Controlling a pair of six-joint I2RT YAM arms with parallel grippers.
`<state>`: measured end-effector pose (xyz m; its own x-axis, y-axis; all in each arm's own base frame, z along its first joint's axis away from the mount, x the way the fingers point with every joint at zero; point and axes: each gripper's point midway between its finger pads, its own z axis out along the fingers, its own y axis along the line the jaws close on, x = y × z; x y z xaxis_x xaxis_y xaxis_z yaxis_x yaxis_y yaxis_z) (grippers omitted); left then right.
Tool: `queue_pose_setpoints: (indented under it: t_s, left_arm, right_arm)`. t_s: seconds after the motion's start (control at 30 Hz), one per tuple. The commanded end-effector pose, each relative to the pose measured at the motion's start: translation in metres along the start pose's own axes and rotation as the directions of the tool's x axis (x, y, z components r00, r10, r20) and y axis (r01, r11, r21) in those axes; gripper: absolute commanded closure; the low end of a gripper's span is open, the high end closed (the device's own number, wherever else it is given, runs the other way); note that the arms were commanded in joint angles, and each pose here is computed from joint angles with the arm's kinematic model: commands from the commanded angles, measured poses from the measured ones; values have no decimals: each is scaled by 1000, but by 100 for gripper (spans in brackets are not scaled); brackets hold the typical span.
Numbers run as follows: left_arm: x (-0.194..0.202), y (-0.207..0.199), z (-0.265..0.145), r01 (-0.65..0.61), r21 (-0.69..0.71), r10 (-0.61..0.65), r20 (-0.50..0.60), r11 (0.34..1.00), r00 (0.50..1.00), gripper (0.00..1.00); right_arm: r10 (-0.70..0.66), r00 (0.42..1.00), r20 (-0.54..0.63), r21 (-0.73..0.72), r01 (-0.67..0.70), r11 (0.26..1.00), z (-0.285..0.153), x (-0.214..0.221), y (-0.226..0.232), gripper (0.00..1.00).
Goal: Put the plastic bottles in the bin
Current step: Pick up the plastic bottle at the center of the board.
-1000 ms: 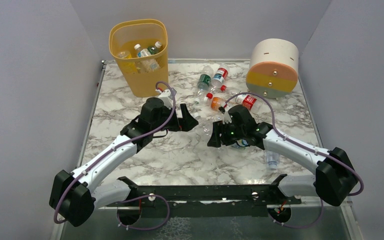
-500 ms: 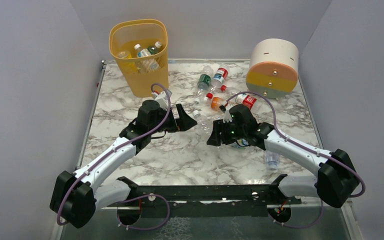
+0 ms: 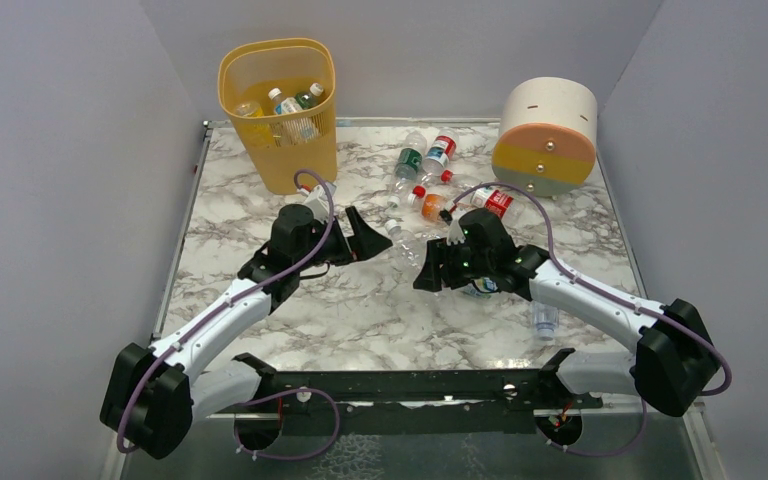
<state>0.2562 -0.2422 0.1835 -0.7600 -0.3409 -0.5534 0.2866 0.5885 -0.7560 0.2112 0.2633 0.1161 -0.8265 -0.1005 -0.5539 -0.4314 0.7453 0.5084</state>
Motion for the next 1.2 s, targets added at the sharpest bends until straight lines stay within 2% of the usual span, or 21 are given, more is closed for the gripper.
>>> queue_pose_setpoints:
  t_s: [0.0, 0.23, 0.77, 1.17]
  left_arm:
    - [-12, -16, -5, 47, 90, -52, 58, 995, 997, 1]
    - [-18, -10, -1, 115, 110, -127, 109, 987, 986, 1]
    - [-36, -1, 15, 114, 78, -126, 179, 990, 976, 1]
    - [-40, -7, 21, 122, 103, -141, 202, 987, 969, 1]
  right_arm:
    - [-21, 996, 85, -63, 26, 998, -7, -24, 21, 42]
    - [-16, 994, 108, -111, 28, 993, -7, -35, 33, 42]
    - [21, 991, 131, -258, 14, 966, 0, -58, 66, 42]
    - [40, 990, 136, -301, 3, 954, 6, -66, 75, 43]
